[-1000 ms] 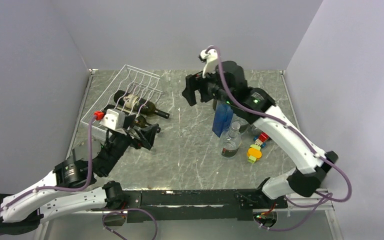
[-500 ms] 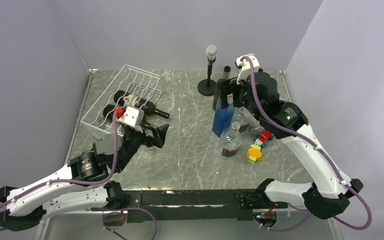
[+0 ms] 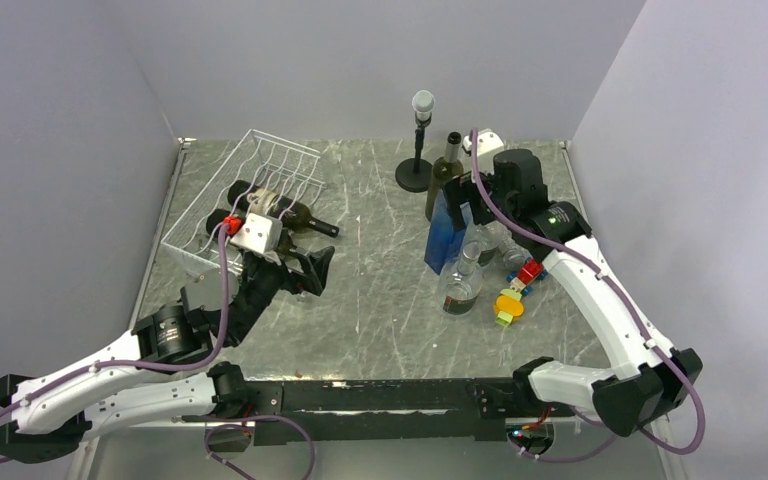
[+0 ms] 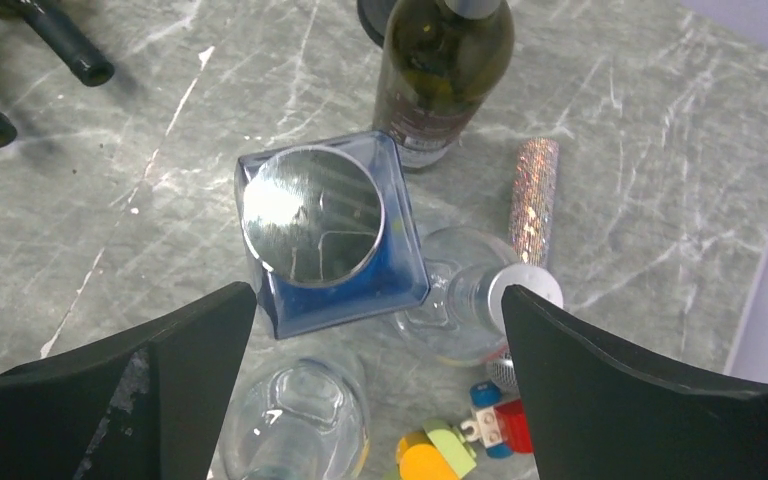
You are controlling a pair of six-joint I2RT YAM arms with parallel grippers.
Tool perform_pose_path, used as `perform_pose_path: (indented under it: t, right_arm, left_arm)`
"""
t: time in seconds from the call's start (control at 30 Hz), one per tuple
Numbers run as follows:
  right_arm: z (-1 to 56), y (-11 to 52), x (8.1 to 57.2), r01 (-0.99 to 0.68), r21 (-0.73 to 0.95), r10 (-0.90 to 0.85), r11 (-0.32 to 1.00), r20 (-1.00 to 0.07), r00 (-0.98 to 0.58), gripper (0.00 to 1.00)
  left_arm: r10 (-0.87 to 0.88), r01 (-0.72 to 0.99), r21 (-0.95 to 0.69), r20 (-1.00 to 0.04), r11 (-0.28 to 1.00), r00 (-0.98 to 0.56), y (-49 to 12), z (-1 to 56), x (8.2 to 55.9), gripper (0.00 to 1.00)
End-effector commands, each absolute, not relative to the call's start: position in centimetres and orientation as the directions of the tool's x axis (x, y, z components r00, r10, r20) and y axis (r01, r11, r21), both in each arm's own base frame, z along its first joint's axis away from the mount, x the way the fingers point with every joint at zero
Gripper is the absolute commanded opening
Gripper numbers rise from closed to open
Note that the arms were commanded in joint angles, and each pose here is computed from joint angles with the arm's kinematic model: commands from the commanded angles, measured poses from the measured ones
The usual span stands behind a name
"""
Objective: Put the wine bottle on the wine rack
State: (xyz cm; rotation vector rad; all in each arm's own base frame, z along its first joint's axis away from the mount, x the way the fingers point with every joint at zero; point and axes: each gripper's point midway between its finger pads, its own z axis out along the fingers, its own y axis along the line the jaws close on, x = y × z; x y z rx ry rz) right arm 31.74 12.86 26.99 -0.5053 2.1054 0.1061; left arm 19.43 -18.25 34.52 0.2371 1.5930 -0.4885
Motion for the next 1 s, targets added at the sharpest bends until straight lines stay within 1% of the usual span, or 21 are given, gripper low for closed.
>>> perform_pose_path:
  t: [0.0, 0.3, 0.57, 0.63, 0.73, 0.83, 0.93, 0.97]
  right_arm:
    - [28.3, 15.1, 33.1, -0.515, -0.075, -0.306, 0.854, -0.873, -0.379, 1.00]
    - [26.3, 16.0, 34.3, -0.540, -0.052, -0.304, 0.840, -0.869, -0.390, 0.98]
    - [25.3, 16.1, 34.9, -0.522, -0.029, -0.277, 0.853, -0.871, -0.405, 0.87]
    - [25.5, 16.1, 34.9, -0.519, -0.028, -0.269, 0.855, -0.878, -0.397, 0.80]
    - [25.5, 16.0, 35.1, -0.511, -0.029, -0.266, 0.859, -0.879, -0.396, 0.63]
    - [25.6, 15.8, 35.1, -0.499, -0.030, -0.265, 0.866, -0.874, -0.407, 0.51]
    - [26.0, 16.0, 34.9, -0.508, -0.024, -0.259, 0.861, -0.880, -0.398, 0.35]
    - [26.3, 16.2, 34.8, -0.520, -0.020, -0.258, 0.854, -0.884, -0.389, 0.24]
  left_arm:
    - [-0.182, 0.418, -0.203, -0.979, 0.886, -0.089, -17.8, 35.2, 19.5, 0.99]
    - [-0.167, 0.418, -0.188, -0.982, 0.889, -0.087, -18.1, 34.9, 19.6, 0.99]
    - [-0.162, 0.433, -0.186, -0.982, 0.882, -0.093, -18.0, 34.6, 19.3, 0.99]
    - [-0.174, 0.437, -0.195, -0.981, 0.878, -0.087, -17.9, 34.7, 19.2, 0.99]
    - [-0.184, 0.440, -0.202, -0.979, 0.875, -0.083, -17.7, 34.8, 19.1, 0.99]
    - [-0.182, 0.436, -0.203, -0.979, 0.877, -0.088, -17.6, 34.6, 19.1, 0.99]
    - [-0.179, 0.435, -0.203, -0.979, 0.877, -0.096, -17.6, 34.4, 19.1, 0.99]
    - [-0.178, 0.435, -0.204, -0.979, 0.877, -0.099, -17.7, 34.3, 19.1, 0.99]
